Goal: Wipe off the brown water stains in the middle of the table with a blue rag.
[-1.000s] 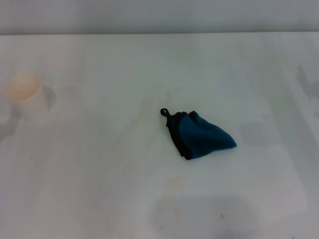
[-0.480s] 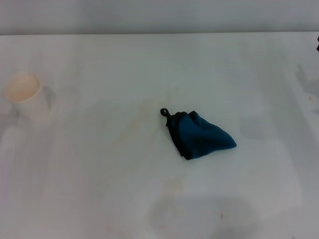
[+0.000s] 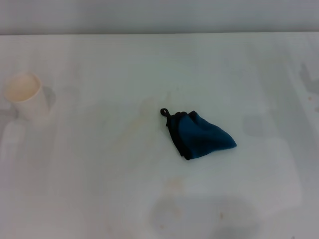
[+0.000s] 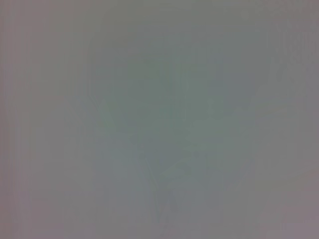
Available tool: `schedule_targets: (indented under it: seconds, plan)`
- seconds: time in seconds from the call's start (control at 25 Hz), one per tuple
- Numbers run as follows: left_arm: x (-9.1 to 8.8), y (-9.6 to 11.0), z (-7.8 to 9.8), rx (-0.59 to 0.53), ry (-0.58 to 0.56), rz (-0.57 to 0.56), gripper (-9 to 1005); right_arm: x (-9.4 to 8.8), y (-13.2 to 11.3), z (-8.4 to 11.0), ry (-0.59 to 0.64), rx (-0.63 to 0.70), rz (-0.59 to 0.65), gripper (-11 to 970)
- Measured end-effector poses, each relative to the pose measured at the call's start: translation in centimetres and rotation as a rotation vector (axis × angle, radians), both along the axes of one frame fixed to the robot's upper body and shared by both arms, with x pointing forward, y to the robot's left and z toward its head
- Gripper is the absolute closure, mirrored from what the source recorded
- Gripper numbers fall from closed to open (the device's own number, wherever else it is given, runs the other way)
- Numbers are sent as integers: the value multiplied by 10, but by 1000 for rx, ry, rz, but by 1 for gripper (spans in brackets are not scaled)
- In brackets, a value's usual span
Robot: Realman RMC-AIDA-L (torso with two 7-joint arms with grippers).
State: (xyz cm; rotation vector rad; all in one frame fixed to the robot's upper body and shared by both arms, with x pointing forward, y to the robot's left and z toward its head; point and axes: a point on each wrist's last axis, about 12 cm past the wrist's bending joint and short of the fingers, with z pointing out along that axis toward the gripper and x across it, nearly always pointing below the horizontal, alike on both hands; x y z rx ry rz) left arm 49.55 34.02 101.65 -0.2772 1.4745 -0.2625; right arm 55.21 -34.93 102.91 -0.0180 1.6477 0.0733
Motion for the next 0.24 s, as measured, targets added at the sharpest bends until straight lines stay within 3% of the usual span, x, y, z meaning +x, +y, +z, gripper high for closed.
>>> schedule_targets:
  seconds: [0.24]
  plan:
    - [-2, 1, -1, 1, 4, 4, 108, 0, 1, 0, -4, 1, 4, 235]
